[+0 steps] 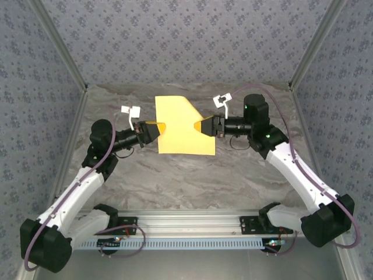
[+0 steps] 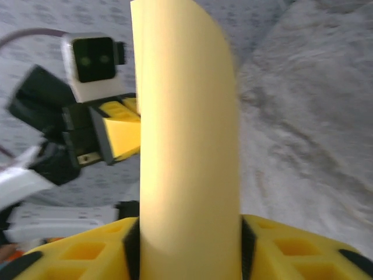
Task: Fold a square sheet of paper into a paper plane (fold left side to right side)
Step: Place a square sheet of paper at the center of the table, then first fold in half a square sheet of paper at the center of the table.
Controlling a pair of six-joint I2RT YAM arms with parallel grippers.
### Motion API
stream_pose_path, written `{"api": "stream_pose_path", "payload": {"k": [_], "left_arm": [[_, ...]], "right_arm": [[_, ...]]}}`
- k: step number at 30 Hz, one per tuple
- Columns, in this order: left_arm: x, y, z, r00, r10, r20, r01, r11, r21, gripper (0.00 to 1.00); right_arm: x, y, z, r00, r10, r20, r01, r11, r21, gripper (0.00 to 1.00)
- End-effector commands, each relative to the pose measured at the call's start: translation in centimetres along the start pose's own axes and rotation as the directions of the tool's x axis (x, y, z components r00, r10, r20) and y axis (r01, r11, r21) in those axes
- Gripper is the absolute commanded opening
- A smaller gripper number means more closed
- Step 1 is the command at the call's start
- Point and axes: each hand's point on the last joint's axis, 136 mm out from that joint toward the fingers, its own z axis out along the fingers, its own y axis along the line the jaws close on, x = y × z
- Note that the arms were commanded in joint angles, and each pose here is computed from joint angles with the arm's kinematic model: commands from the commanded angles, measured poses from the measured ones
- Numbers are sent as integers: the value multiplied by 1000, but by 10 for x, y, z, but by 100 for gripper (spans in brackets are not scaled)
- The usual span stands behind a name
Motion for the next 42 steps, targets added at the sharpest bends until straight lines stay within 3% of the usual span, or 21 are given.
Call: {"api": "stream_pose_path", "payload": {"k": [1,5,10,14,20,26,33,36,38,42], "left_arm": [[25,42,5,996,-84,-33,80,990,-117,7],[64,94,11,971,-223,-84,198,951,-237,3],[108,157,15,930,-342,-133,266,878,-398,1],[138,196,16,889,-417,-190,270,812,-517,0],[145,212,18,878,-437,-197,264,784,-561,0],[144,211,13,878,-428,-212,237,776,-585,0],[127,192,25,883,-424,-200,276,815,-509,23],[112,174,38,892,-411,-188,301,851,-430,38],[107,162,50,896,-395,-203,294,870,-395,49],[108,145,74,896,-367,-252,269,897,-349,60]], "right_arm": [[28,-53,-15,997,-5,-75,26,958,285,57],[48,-98,-23,995,43,-86,0,895,447,70],[76,-140,-20,984,118,-133,-25,830,557,72],[96,-160,5,972,206,-111,-117,839,531,53],[129,-184,59,941,305,-148,-197,847,494,25],[150,-219,86,912,369,-181,-217,807,549,18],[184,-239,95,865,437,-246,-212,764,610,18],[195,-245,89,855,449,-261,-191,739,646,18],[202,-247,86,847,453,-277,-175,731,660,18],[204,-246,83,850,449,-274,-175,733,658,18]]}}
